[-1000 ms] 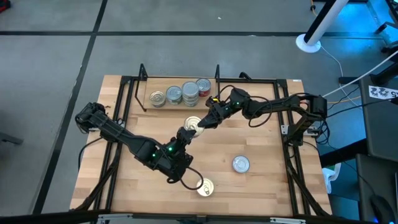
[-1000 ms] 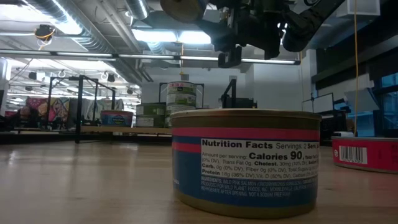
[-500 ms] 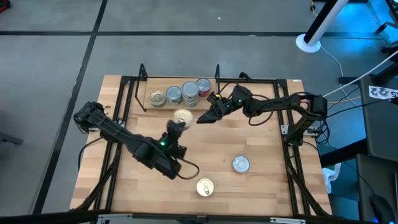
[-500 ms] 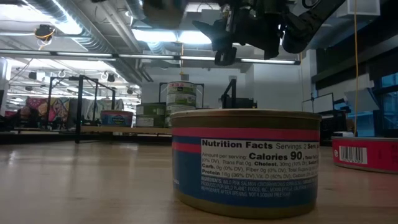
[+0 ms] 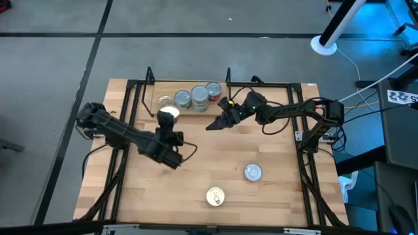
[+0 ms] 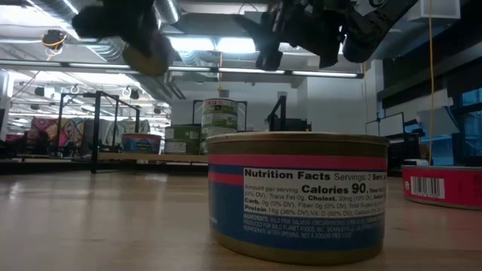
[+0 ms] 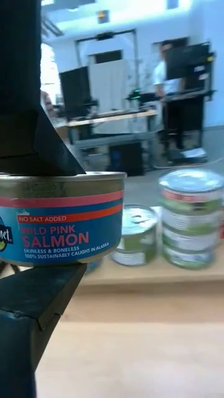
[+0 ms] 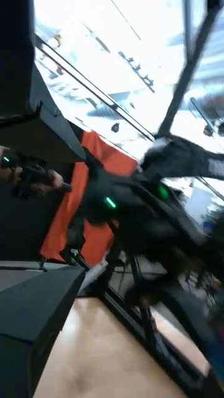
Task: Stack canned seafood by type on shelf
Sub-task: Stack the blue tuna can on top of the other blue tuna can on the shelf
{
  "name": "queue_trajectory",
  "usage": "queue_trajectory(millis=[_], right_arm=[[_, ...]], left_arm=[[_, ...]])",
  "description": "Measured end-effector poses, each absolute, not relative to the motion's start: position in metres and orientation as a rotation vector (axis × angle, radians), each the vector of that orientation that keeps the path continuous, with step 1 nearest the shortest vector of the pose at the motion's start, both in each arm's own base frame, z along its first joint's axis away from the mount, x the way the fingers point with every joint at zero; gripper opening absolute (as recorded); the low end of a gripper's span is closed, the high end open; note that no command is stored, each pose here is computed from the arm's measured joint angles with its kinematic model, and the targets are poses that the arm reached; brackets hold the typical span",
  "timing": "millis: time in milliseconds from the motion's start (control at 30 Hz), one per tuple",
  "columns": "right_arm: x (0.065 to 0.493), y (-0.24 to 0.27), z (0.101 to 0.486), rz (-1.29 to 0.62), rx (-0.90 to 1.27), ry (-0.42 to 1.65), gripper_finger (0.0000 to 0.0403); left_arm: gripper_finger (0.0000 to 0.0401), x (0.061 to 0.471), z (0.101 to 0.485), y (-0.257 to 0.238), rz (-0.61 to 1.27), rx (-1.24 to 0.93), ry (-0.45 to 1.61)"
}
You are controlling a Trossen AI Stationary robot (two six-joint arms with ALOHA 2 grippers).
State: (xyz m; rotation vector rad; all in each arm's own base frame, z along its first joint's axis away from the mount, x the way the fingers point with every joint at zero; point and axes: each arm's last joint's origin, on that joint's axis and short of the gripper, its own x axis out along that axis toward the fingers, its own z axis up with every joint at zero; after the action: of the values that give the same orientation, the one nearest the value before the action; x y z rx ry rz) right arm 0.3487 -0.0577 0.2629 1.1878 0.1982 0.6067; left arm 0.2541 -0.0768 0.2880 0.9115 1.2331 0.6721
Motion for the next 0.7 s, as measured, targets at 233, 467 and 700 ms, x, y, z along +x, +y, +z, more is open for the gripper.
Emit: queue_trajectory(millis=[233,467,700], right_arm=[[0.350,-0.040,0.267,0.686,1.133,0.194,0.0289],[0.351,-0.035,0.267,0.681,1.062,0.161,0.0289],[0.351,-0.035,0.266,0.677,1.052,0.163,0.0289]], left_arm=[[0.0189,0.238,0.265,-0.045,0.757,0.875,1.347],[0.0189,0.222,0.246,-0.015,0.811,0.768,1.382],[0.0189,0.229,0.223,0.010,0.751,0.744,1.385]])
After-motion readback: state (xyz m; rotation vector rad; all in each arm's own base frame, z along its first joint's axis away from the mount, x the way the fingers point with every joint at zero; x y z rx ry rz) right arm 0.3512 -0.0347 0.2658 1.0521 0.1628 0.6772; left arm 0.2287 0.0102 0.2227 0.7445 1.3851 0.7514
